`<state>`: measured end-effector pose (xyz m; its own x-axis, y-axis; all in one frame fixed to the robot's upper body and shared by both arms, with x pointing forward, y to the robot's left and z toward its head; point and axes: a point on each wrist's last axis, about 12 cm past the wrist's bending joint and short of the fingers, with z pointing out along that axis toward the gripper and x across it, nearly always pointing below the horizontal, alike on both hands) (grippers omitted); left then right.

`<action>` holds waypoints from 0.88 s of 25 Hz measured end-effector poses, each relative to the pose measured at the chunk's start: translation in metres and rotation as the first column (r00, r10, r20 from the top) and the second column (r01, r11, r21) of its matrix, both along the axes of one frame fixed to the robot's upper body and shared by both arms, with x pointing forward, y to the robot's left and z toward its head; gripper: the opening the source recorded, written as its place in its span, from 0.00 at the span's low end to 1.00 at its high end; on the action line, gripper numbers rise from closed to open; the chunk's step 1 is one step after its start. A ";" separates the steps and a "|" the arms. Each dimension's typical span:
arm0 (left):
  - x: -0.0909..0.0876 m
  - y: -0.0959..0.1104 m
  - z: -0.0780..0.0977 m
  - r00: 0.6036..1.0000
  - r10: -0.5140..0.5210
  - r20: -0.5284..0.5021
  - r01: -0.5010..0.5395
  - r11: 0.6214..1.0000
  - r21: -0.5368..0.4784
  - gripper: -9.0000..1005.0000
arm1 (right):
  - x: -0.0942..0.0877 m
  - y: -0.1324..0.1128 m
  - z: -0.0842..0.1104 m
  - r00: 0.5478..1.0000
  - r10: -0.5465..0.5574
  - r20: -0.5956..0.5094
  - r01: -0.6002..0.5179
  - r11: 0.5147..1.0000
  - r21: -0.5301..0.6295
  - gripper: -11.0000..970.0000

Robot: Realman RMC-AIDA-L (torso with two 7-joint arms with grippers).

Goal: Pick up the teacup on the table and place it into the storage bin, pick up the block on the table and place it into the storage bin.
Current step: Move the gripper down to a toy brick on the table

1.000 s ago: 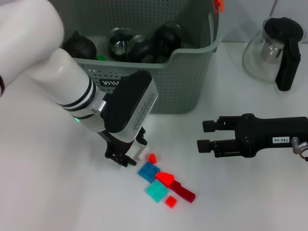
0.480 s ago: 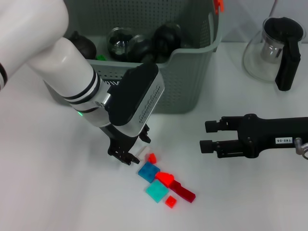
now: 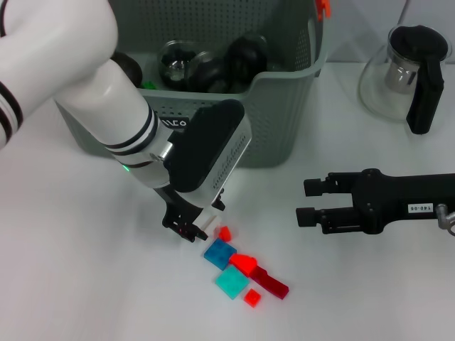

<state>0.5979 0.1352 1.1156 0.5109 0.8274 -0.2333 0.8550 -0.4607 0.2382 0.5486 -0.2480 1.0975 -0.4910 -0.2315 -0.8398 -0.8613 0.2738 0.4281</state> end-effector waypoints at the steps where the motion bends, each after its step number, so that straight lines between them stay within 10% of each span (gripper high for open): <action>1: 0.000 -0.001 -0.001 1.000 -0.002 0.003 0.002 1.000 0.004 0.56 | 0.000 0.000 0.000 1.000 -0.001 -0.001 0.001 1.000 0.000 0.82; 22: -0.002 -0.007 -0.006 1.000 -0.024 0.005 0.024 0.999 0.030 0.55 | -0.003 -0.003 -0.003 1.000 -0.004 0.005 0.004 1.000 -0.002 0.82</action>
<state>0.5957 0.1279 1.1093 0.5320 0.8213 -0.2062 0.8423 -0.4883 0.2284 0.5457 -0.2507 1.0949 -0.4880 -0.2313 -0.8416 -0.8622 0.2776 0.4237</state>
